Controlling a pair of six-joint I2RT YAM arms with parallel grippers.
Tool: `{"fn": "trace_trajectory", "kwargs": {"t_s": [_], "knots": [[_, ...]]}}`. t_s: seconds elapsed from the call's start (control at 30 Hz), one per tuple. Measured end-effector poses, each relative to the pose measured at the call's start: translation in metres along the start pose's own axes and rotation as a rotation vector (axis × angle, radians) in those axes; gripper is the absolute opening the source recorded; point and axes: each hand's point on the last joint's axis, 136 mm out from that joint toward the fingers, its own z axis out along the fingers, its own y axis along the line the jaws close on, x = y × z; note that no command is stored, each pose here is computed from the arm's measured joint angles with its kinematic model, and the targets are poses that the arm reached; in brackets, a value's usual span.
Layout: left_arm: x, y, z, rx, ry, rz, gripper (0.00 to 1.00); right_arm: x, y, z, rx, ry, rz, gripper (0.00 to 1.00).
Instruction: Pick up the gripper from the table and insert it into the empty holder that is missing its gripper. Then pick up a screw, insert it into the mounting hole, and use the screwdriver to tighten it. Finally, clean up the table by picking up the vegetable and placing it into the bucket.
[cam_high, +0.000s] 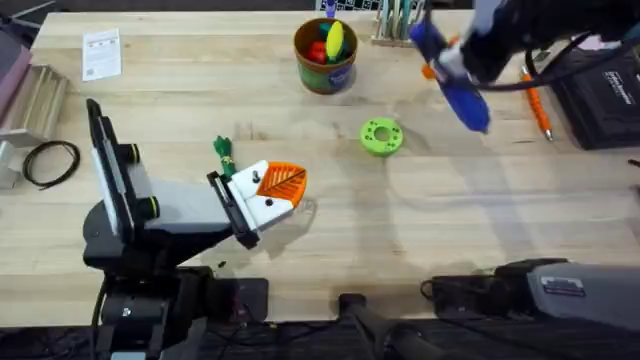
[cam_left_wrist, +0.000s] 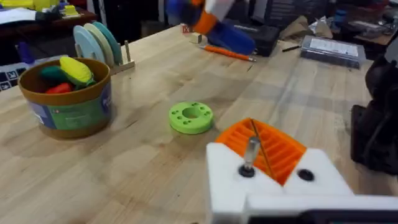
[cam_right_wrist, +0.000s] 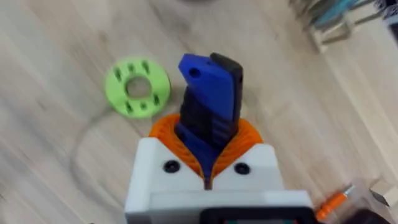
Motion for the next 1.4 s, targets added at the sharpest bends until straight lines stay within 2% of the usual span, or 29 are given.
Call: {"fn": "trace_trajectory", "kwargs": {"t_s": [0.13, 0.3, 0.47, 0.6, 0.63, 0.8, 0.83, 0.97, 1.0, 1.03, 1.1, 1.2, 1.27, 1.4], "knots": [[0.000, 0.000, 0.000, 0.000, 0.000, 0.000, 0.004, 0.047, -0.007, 0.029, -0.037, 0.209, -0.102, 0.020], [0.000, 0.000, 0.000, -0.001, 0.000, 0.000, 0.004, 0.090, -0.016, 0.068, -0.073, 0.396, -0.171, 0.020], [0.000, 0.000, 0.000, -0.001, 0.000, 0.000, 0.004, 0.119, -0.027, 0.110, -0.081, 0.507, -0.210, 0.020], [0.000, 0.000, 0.000, -0.001, 0.000, 0.000, 0.004, 0.130, -0.026, 0.119, -0.095, 0.553, -0.221, 0.024], [0.000, 0.000, 0.000, -0.001, 0.000, 0.000, 0.004, 0.130, -0.027, 0.119, -0.090, 0.554, -0.221, 0.114], [0.000, 0.000, 0.000, -0.001, 0.000, 0.000, 0.004, 0.118, -0.042, 0.116, -0.011, 0.523, -0.200, 0.835], [0.000, 0.000, 0.000, -0.001, 0.000, 0.000, 0.004, 0.113, -0.046, 0.116, 0.016, 0.502, -0.175, 0.944], [0.000, 0.000, 0.000, -0.001, 0.000, 0.000, 0.004, 0.097, -0.054, 0.106, 0.092, 0.440, -0.052, 0.979], [0.000, 0.000, 0.000, -0.001, 0.000, 0.003, 0.064, 0.092, -0.056, 0.100, 0.112, 0.421, -0.021, 0.980], [0.000, 0.000, 0.000, -0.001, 0.000, 0.004, 0.187, 0.086, -0.058, 0.092, 0.136, 0.399, 0.013, 0.981], [0.000, 0.000, 0.000, -0.001, 0.000, 0.003, 0.525, 0.073, -0.062, 0.075, 0.182, 0.344, 0.087, 0.982], [0.000, 0.000, 0.000, -0.001, 0.000, 0.000, 0.948, 0.050, -0.065, 0.045, 0.242, 0.238, 0.212, 0.991], [0.000, 0.000, 0.000, -0.001, 0.000, 0.000, 0.983, 0.036, -0.064, 0.024, 0.270, 0.163, 0.295, 0.991], [-0.004, 0.004, 0.000, -0.024, -0.014, 0.022, 0.985, 0.014, -0.062, -0.015, 0.311, 0.025, 0.442, 0.991]]}}
